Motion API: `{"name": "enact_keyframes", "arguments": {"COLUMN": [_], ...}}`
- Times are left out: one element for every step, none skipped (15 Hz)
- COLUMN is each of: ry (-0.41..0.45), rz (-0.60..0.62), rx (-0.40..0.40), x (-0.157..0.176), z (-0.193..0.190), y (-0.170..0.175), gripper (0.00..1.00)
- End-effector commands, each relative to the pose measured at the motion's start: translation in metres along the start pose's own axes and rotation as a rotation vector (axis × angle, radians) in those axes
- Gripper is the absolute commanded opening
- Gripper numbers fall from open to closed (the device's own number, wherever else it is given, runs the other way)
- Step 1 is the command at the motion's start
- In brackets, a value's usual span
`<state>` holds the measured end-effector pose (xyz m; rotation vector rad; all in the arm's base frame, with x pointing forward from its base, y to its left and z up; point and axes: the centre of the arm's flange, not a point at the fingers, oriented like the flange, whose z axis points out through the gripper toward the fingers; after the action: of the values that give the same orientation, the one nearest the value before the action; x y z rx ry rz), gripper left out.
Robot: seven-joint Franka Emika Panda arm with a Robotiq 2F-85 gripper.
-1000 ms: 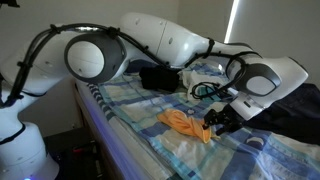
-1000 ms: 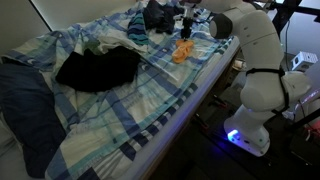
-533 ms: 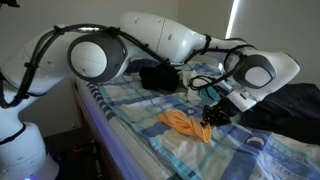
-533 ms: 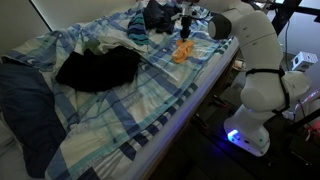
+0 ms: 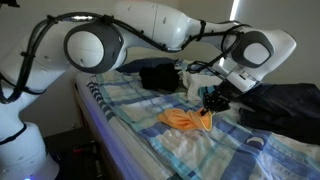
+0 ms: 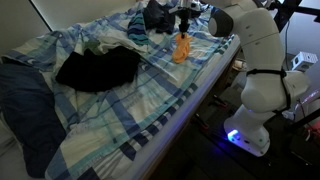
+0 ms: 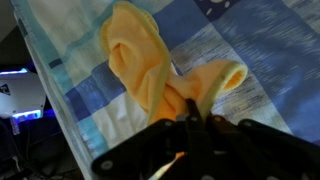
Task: Fold the orange towel twice
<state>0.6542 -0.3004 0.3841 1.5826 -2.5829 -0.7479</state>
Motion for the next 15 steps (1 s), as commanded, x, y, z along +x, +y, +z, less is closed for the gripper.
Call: {"name": "enact_keyframes", "arguments": {"ry": [0.055, 0.069, 0.088, 0.107, 0.120, 0.138, 0.149, 0.163, 0.180, 0.193, 0.206, 0.223, 0.240, 0.255, 0.272], "rz": [-0.023, -0.031, -0.037, -0.045, -0.054, -0.063, -0.076, -0.083, -0.085, -0.088, -0.091, -0.097, -0.102, -0.106, -0.108], "rx": [0.004, 0.008, 0.013, 0.015, 0.016, 0.015, 0.008, -0.008, -0.023, -0.041, -0.059, -0.074, -0.086, -0.099, -0.108], "x": [-0.022, -0.029, -0.036, -0.043, -0.050, -0.057, -0.064, -0.071, -0.077, -0.083, -0.087, -0.091, -0.092, -0.094, -0.094], "z": [-0.017, -0.019, -0.019, -0.018, -0.016, -0.011, -0.006, 0.001, 0.007, 0.012, 0.017, 0.021, 0.026, 0.030, 0.033], "y": [0.040, 0.046, 0.052, 0.056, 0.060, 0.062, 0.064, 0.066, 0.070, 0.075, 0.080, 0.086, 0.092, 0.098, 0.104], "gripper": [0.04, 0.04, 0.04, 0.04, 0.04, 0.04, 0.04, 0.04, 0.04, 0.04, 0.04, 0.04, 0.04, 0.04, 0.04]}}
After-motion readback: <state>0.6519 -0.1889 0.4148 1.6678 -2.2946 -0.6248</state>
